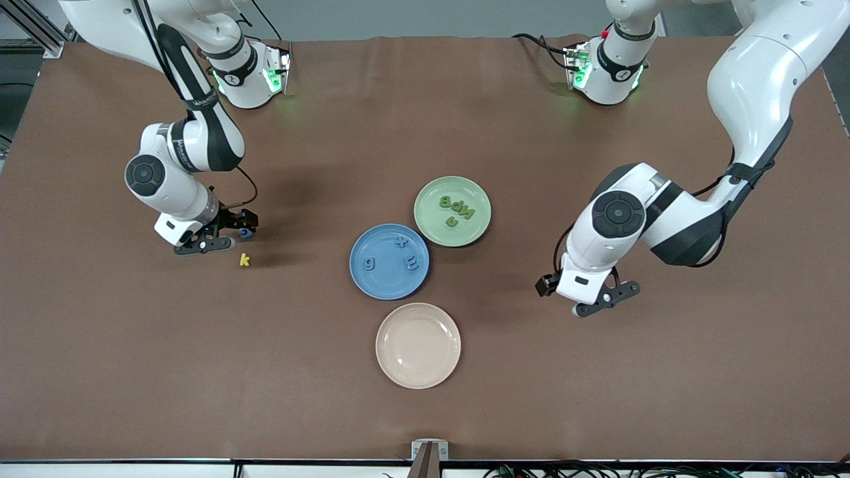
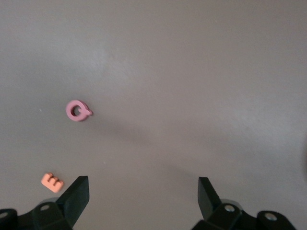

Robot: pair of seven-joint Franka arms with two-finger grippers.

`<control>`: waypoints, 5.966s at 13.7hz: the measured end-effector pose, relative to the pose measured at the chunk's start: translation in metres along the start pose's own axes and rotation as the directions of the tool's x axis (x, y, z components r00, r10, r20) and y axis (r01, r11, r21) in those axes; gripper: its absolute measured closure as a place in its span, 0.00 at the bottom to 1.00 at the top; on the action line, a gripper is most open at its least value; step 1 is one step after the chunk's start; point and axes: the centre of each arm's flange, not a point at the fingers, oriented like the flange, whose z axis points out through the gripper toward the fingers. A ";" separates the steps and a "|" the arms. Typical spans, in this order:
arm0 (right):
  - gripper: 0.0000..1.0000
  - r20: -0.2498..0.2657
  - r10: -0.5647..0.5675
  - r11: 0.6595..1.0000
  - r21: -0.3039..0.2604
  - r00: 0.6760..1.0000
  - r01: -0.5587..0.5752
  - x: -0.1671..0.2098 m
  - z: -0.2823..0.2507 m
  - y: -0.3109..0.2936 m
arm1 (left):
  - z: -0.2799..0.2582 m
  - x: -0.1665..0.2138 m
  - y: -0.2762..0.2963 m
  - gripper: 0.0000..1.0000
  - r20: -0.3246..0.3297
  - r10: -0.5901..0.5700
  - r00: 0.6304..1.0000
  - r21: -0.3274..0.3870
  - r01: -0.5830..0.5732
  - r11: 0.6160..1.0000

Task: Sort letters by color into matching plates
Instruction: 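Grasp the blue G with the right gripper while the left gripper moves aside, then lift the blue G with the right gripper and carry it toward the blue plate, then lower the G onto the blue plate and open the right gripper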

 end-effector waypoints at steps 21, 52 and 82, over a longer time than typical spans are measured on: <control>0.15 -0.104 -0.052 0.998 -0.036 0.993 0.049 -0.027 0.061 0.002 | -0.134 0.098 -0.164 0.00 0.006 0.082 0.997 0.042 -0.083 0.996; 0.58 -0.091 -0.015 1.000 -0.025 0.996 0.013 -0.026 0.059 0.009 | -0.328 -0.017 -0.240 0.00 0.090 0.265 0.960 -0.057 -0.261 0.964; 0.58 -0.004 0.476 0.879 0.021 0.879 -0.476 0.080 -0.024 -0.307 | -0.318 -0.011 -0.239 0.00 0.080 0.261 0.962 -0.059 -0.257 0.965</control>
